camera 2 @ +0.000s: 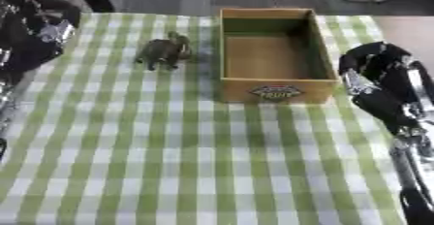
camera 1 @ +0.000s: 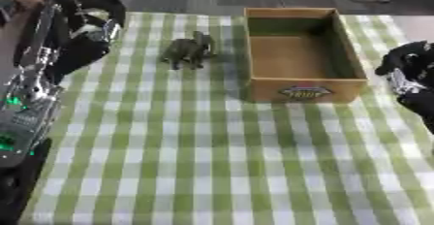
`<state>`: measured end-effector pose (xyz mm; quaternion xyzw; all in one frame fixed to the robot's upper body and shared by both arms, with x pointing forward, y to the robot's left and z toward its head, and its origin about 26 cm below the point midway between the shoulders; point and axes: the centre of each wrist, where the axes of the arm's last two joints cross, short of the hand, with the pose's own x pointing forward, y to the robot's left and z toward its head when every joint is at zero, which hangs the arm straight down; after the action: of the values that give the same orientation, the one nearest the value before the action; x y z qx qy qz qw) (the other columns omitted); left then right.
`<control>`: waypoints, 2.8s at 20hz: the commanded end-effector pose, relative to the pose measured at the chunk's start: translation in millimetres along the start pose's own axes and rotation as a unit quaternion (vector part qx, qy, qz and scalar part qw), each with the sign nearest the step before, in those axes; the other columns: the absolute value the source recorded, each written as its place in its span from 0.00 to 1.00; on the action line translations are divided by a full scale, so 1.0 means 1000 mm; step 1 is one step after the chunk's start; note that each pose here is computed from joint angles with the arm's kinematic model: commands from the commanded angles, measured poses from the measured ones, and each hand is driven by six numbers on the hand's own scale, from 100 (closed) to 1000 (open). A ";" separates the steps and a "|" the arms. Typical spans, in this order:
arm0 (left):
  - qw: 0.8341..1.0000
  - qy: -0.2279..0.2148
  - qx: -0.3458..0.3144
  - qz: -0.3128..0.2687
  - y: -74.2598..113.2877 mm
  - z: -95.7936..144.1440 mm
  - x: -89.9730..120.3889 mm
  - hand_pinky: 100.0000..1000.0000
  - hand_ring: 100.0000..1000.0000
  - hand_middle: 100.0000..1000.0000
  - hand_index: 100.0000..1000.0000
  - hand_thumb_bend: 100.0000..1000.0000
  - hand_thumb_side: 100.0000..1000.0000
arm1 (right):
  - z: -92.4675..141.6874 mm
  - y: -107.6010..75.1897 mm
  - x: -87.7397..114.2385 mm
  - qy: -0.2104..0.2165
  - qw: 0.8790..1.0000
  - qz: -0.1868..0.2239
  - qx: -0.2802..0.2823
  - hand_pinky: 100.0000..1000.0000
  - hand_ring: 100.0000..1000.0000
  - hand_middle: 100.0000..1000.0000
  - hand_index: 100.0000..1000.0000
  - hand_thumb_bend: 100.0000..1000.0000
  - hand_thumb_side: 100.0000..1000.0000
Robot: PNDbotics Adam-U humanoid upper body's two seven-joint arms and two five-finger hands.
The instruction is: Pick up objects on the table and place them in the box.
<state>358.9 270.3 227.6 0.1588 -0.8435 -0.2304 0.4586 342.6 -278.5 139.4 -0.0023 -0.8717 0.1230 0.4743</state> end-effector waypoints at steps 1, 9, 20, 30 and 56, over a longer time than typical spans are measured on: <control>0.996 0.002 -0.044 -0.075 0.021 -0.015 0.007 0.57 0.69 0.84 0.83 0.31 0.02 | -0.003 -0.004 0.005 -0.007 1.000 0.013 0.003 0.53 0.47 0.46 0.54 0.10 0.07; 0.967 0.020 -0.144 -0.207 0.026 -0.064 0.005 0.59 0.69 0.82 0.84 0.44 0.00 | -0.001 -0.003 0.003 -0.001 1.000 0.014 0.010 0.53 0.47 0.46 0.54 0.10 0.07; 0.959 0.076 -0.156 -0.224 0.015 -0.109 -0.002 0.59 0.68 0.81 0.83 0.49 0.00 | -0.001 -0.002 0.002 0.000 1.000 0.014 0.020 0.53 0.47 0.46 0.54 0.10 0.07; 0.950 0.133 -0.145 -0.242 -0.002 -0.128 -0.042 0.59 0.66 0.78 0.82 0.49 0.00 | -0.008 0.003 0.005 -0.008 0.999 0.012 0.038 0.53 0.47 0.46 0.54 0.10 0.07; 0.918 0.210 -0.155 -0.298 -0.019 -0.113 -0.095 0.61 0.67 0.79 0.83 0.59 0.01 | -0.012 0.005 0.008 -0.015 0.999 0.010 0.042 0.53 0.47 0.46 0.54 0.09 0.08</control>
<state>505.0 268.6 190.3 0.3649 -0.5901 -0.4515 0.5611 347.0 -267.2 141.1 0.0190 -0.8673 0.1537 0.4730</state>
